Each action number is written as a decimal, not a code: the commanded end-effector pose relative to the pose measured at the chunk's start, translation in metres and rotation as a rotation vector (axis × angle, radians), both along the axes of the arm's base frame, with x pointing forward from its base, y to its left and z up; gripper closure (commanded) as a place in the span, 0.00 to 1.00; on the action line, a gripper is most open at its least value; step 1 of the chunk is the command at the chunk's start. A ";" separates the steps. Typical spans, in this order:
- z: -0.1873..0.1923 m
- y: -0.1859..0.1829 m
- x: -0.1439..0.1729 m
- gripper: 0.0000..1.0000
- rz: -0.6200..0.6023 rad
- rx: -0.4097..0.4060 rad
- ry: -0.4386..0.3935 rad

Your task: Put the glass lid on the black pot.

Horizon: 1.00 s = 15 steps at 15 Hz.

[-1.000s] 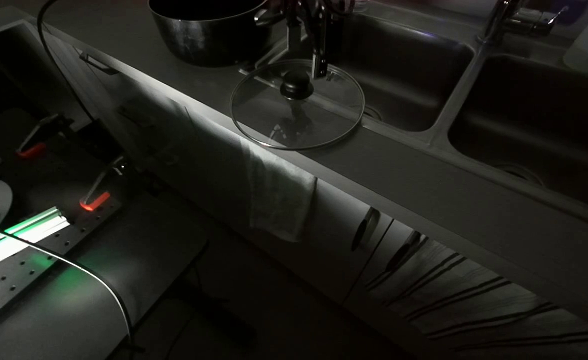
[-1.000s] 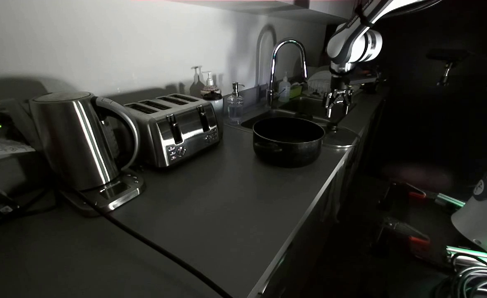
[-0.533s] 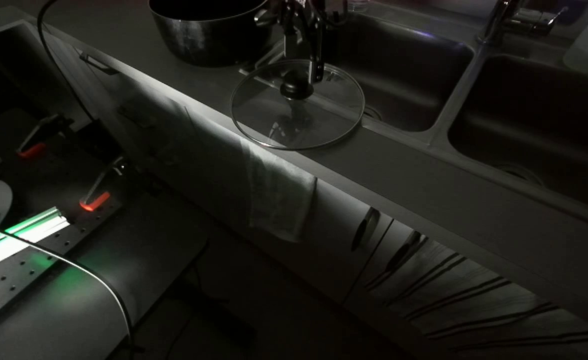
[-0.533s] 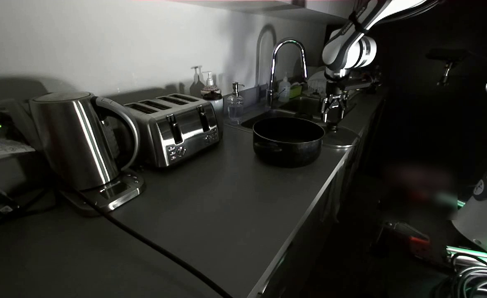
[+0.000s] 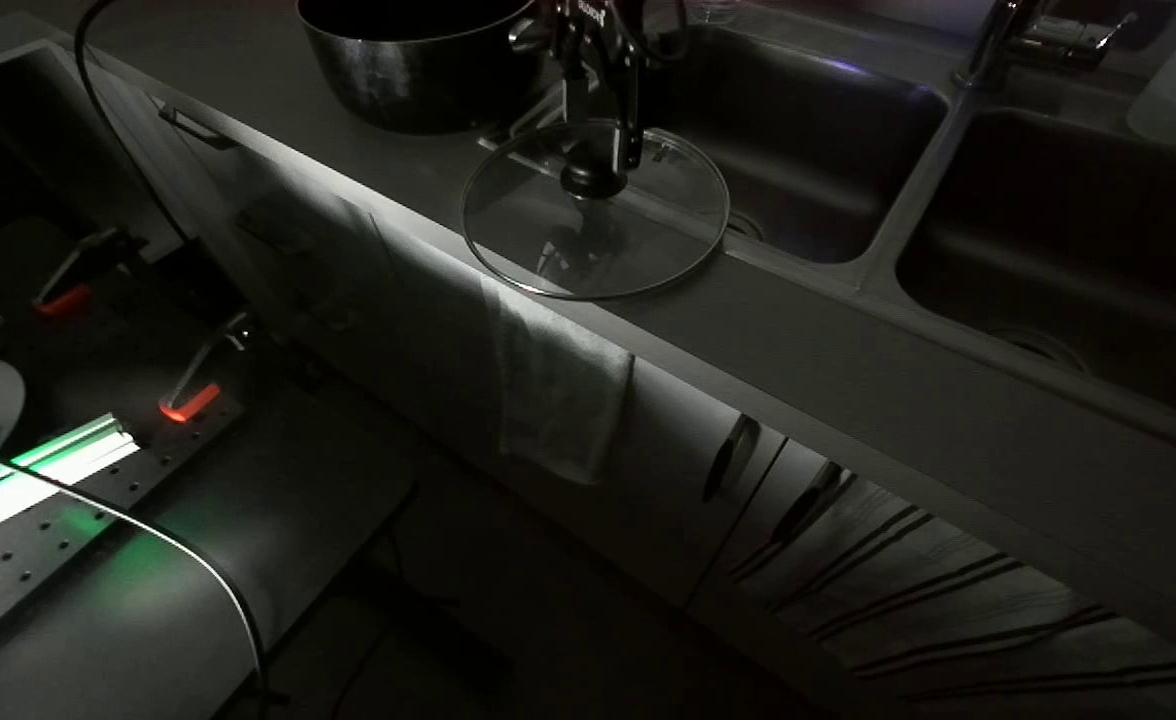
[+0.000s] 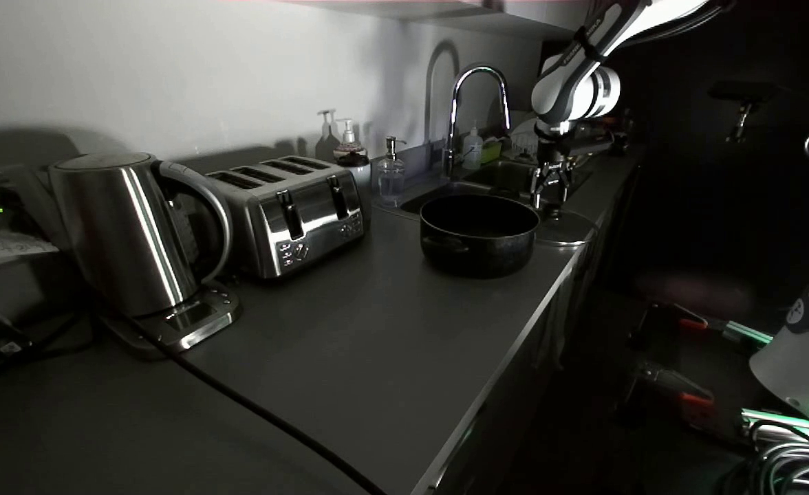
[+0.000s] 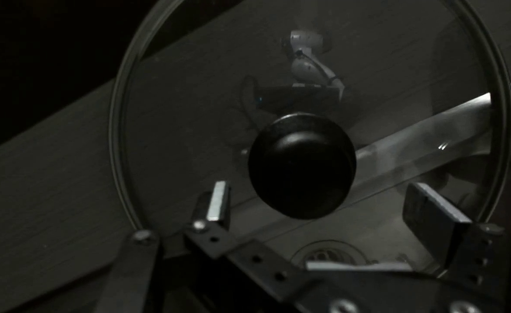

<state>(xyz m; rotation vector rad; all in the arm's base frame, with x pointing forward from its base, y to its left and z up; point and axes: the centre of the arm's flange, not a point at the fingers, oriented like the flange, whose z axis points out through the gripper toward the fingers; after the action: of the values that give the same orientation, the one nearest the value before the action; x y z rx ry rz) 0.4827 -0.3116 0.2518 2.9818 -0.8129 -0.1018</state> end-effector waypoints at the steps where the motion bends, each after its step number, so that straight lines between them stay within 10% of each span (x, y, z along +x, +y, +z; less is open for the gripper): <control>1: -0.007 0.000 0.002 0.00 -0.006 -0.023 0.001; 10: -0.015 -0.001 0.001 0.00 -0.005 -0.022 0.013; 11: -0.015 -0.001 0.001 0.25 -0.005 -0.022 0.012; 15: -0.014 -0.001 0.001 0.47 -0.004 -0.023 0.009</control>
<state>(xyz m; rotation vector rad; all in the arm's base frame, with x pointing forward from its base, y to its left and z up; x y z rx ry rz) 0.4811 -0.3117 0.2384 2.9792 -0.8112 -0.1298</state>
